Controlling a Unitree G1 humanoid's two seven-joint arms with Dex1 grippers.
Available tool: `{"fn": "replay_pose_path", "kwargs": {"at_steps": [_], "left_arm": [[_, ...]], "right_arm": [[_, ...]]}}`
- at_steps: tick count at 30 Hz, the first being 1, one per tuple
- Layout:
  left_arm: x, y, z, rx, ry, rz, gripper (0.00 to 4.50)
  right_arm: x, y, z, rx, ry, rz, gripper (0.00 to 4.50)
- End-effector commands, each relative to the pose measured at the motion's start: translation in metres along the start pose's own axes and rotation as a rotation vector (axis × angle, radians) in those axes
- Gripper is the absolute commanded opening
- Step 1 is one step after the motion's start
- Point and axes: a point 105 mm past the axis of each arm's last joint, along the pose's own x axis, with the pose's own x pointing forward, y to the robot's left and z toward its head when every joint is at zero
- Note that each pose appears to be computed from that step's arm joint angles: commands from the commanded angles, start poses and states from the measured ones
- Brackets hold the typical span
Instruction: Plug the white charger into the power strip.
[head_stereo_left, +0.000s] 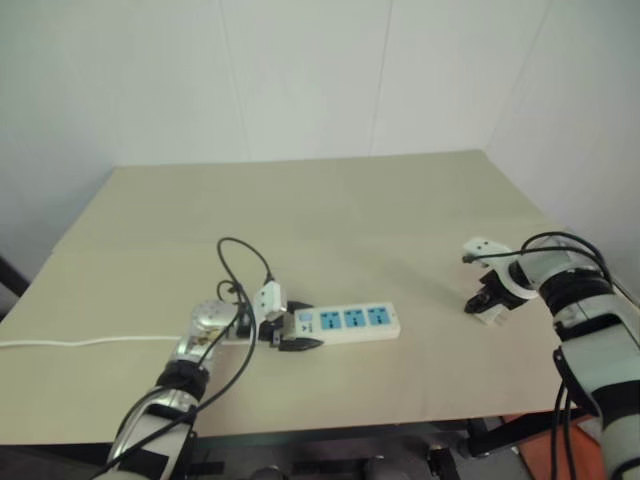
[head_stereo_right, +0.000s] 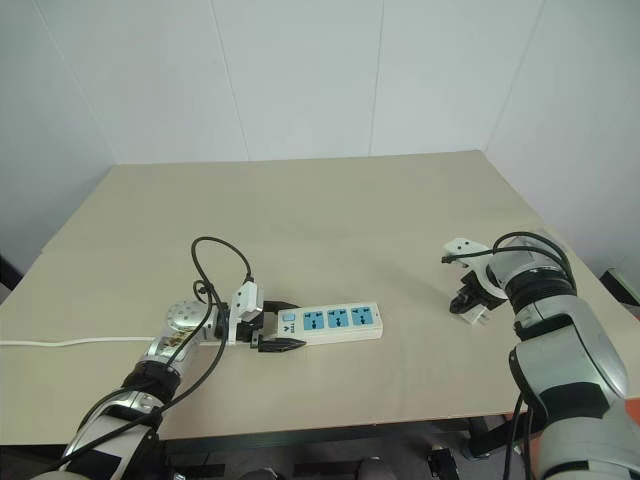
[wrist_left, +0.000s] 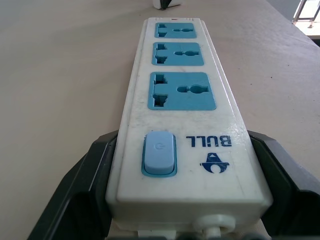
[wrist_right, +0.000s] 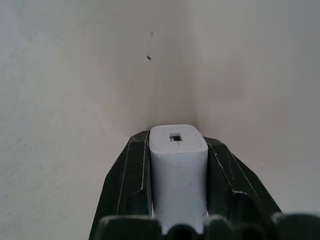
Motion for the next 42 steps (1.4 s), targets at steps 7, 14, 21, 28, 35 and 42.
{"fn": "replay_pose_path", "kwargs": {"at_steps": [7,14,21,28,35,42], "left_arm": [[-0.004,-0.013,-0.031,-0.090,0.145,-0.076,3.30],[-0.005,-0.006,-0.028,-0.087,0.156,-0.080,3.30],[-0.009,-0.003,-0.028,-0.100,0.162,-0.065,3.30],[-0.011,-0.001,-0.027,-0.095,0.164,-0.064,3.30],[-0.012,0.000,-0.025,-0.087,0.162,-0.065,3.30],[-0.013,-0.003,-0.027,-0.088,0.164,-0.069,3.30]], "right_arm": [[-0.075,0.045,0.098,-0.136,-0.687,0.093,1.16],[-0.078,0.094,0.119,-0.218,-1.041,0.190,1.16],[-0.079,0.138,0.130,-0.210,-1.262,0.389,1.16],[-0.050,0.184,0.126,-0.349,-1.273,0.511,1.16],[-0.020,0.196,0.126,-0.404,-1.257,0.499,1.16],[-0.003,0.203,0.130,-0.403,-1.252,0.503,1.16]]}}
